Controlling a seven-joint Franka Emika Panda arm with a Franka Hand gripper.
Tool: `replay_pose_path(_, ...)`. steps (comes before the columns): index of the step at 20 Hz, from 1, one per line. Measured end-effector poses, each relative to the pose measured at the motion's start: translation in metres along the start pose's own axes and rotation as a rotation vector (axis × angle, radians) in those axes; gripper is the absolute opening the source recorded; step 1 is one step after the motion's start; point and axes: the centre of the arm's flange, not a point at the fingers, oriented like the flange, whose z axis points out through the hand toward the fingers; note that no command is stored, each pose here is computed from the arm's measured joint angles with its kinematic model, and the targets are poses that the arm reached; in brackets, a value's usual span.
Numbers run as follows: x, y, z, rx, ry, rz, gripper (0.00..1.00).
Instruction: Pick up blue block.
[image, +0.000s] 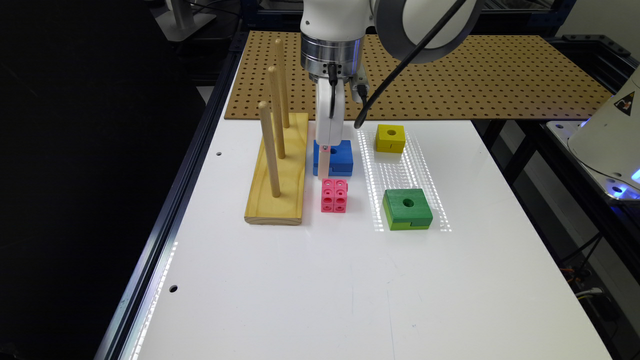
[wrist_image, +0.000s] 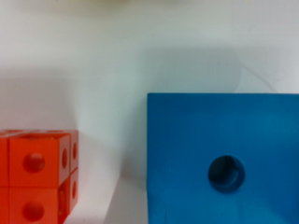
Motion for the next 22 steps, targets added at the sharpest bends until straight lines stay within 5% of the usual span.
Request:
replay_pose_path(17,0.0006,0.001,-0.001,-0.0029,-0.0015,0.0019,0.00)
replay_pose_path(22,0.0025,-0.001,-0.023,-0.0041,0.0042,-0.0002,0.00)
